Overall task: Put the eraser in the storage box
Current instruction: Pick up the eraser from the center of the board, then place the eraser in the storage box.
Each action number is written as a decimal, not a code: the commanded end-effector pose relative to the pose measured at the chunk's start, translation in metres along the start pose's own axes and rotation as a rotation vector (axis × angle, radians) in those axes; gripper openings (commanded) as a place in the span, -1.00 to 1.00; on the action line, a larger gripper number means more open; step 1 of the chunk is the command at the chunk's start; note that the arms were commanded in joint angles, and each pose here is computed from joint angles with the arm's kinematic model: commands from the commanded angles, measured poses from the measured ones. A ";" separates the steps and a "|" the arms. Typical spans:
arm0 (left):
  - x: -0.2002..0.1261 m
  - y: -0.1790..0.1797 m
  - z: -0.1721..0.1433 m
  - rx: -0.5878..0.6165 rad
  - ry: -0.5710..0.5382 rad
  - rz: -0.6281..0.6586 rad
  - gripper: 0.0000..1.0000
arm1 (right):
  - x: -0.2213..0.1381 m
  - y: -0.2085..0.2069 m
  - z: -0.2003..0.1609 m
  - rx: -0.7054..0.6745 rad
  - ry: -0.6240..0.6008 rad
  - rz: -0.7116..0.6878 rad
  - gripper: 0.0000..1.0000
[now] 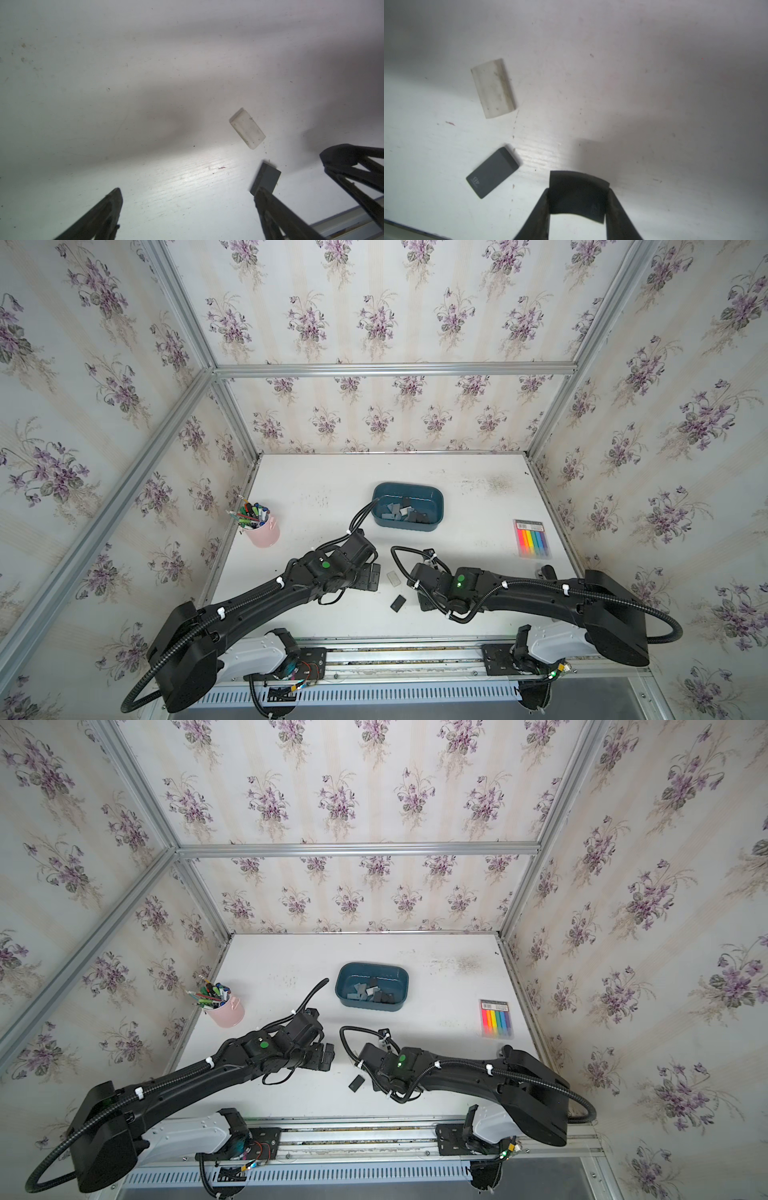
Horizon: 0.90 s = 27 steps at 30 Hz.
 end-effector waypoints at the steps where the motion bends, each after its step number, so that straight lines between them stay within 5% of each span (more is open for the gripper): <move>1: 0.002 -0.004 0.003 0.016 -0.018 -0.025 0.99 | -0.008 -0.004 0.021 -0.021 -0.051 -0.019 -0.25; 8: 0.012 -0.008 -0.005 -0.009 0.027 -0.043 0.99 | -0.028 0.001 0.099 0.005 -0.159 0.031 -0.26; 15: 0.007 -0.007 -0.005 -0.168 0.096 0.014 0.99 | -0.029 0.005 0.190 0.018 -0.218 0.051 -0.27; 27: 0.031 -0.024 -0.012 -0.345 0.214 0.020 0.99 | 0.053 -0.013 0.270 0.093 -0.120 0.060 -0.26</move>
Point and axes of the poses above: each gripper's point midway between its finger pads, its own x axis out along the fingers, its own y axis along the line the jaws close on, z = x × y, the point moved 1 cm from there along -x, back along the fingers, and after that the axes turned 3 degrees about x, right-handed, at the moved point
